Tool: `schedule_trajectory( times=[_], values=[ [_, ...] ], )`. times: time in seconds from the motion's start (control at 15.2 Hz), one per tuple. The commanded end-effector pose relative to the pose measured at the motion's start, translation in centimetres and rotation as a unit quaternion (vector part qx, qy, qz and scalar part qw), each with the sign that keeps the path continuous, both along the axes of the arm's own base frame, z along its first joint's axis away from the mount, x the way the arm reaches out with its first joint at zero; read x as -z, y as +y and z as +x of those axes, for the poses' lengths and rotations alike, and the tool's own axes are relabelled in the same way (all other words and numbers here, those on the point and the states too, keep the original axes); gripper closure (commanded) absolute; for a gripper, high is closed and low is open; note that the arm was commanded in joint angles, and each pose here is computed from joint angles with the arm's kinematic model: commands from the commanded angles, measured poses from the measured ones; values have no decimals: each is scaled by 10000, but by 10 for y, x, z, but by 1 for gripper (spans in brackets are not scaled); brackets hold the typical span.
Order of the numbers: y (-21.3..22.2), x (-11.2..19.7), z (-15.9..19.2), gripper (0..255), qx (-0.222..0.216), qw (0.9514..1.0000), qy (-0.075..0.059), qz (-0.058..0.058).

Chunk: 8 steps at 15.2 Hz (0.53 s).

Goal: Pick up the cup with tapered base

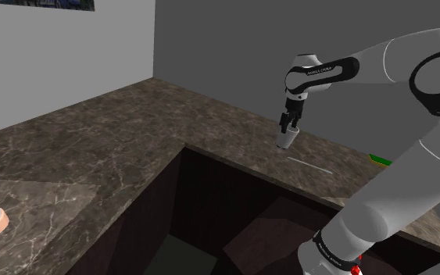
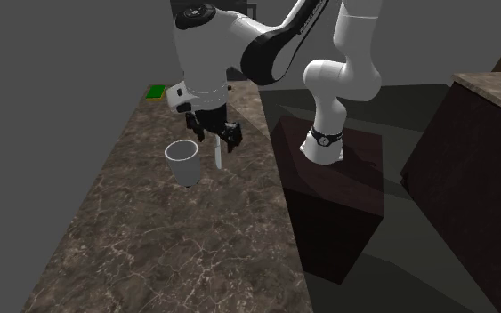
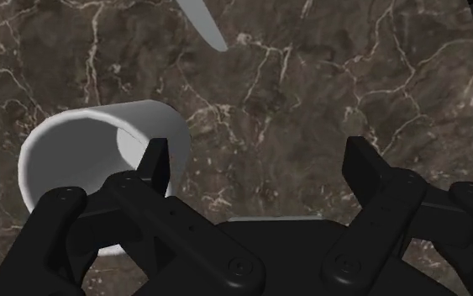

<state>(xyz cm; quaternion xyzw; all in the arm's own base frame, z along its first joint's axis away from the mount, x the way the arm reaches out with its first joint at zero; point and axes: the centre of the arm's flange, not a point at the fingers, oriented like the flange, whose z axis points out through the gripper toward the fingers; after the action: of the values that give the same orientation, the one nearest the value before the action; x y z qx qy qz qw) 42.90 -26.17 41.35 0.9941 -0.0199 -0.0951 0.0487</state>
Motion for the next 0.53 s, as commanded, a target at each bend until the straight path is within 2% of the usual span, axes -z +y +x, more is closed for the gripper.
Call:
schedule_trajectory(
  times=[0.0, 0.2, 0.46],
  values=[
    [-24, 8, 10, 0, -7, 10000, -10, -53],
    [-57, 18, 25, 0, -10, 9999, -28, -124],
    [-57, 34, 25, 0, -10, 9999, -28, -125]
  ],
)
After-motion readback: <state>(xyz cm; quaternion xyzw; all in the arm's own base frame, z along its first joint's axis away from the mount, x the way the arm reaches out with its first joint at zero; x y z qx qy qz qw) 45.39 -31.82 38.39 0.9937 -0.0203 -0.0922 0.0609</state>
